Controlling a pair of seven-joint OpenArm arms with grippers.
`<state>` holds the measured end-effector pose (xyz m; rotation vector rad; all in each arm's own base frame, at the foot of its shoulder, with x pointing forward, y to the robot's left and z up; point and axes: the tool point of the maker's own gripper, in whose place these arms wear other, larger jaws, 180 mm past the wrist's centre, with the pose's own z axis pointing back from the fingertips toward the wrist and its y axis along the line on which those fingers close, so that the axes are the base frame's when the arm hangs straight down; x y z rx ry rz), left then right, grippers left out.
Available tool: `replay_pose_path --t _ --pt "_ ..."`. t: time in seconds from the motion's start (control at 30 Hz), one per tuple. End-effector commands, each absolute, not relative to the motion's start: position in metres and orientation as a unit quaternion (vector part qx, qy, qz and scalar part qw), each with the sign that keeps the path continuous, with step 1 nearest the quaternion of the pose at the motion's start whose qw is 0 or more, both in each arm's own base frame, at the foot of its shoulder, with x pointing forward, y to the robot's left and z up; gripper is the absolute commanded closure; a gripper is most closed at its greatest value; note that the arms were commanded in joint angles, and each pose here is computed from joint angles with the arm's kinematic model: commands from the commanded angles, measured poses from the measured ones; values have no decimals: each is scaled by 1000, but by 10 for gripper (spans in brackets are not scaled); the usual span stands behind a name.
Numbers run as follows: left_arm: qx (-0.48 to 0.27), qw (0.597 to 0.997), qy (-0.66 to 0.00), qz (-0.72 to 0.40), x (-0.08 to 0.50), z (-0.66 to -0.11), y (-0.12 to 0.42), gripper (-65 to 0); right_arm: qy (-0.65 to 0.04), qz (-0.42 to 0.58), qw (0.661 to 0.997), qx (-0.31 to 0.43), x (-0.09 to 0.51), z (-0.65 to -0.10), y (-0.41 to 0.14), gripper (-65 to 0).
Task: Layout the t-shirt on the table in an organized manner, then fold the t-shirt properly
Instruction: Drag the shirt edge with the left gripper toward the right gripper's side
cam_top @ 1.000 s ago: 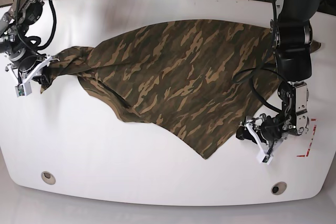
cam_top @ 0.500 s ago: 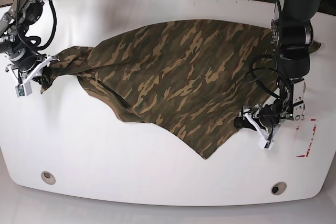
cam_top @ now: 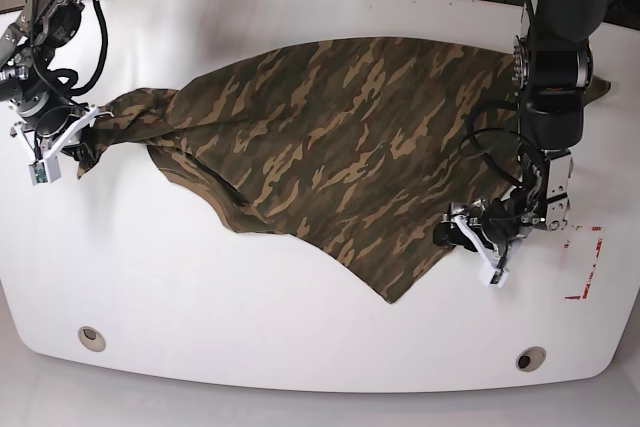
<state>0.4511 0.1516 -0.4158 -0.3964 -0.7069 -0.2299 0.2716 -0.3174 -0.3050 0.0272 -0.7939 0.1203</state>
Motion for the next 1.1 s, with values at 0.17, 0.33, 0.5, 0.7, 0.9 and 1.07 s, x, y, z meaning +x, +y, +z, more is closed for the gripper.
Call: replay_pose_path --t 0.17,0.33,0.5,0.7,0.9,1.07 --pt "-181 918 -313 -160 431 -420 137 -358 -410 64 910 2 278 -289 -323 0" --pt "-180 914 -317 -175 424 -418 128 -207 -410 64 910 2 278 -289 -323 0" --pt "-180 915 -315 -175 415 -423 129 -18 -410 64 910 2 278 -289 -323 0" --pt "-169 921 -310 -162 404 -430 148 0 -409 64 910 1 278 -289 -323 0" --pt "-153 930 -304 -140 384 -437 174 0 -409 64 910 1 278 -289 -323 0" --pt "-121 939 -294 -131 358 -437 209 0 -409 64 910 1 278 -289 -323 0"
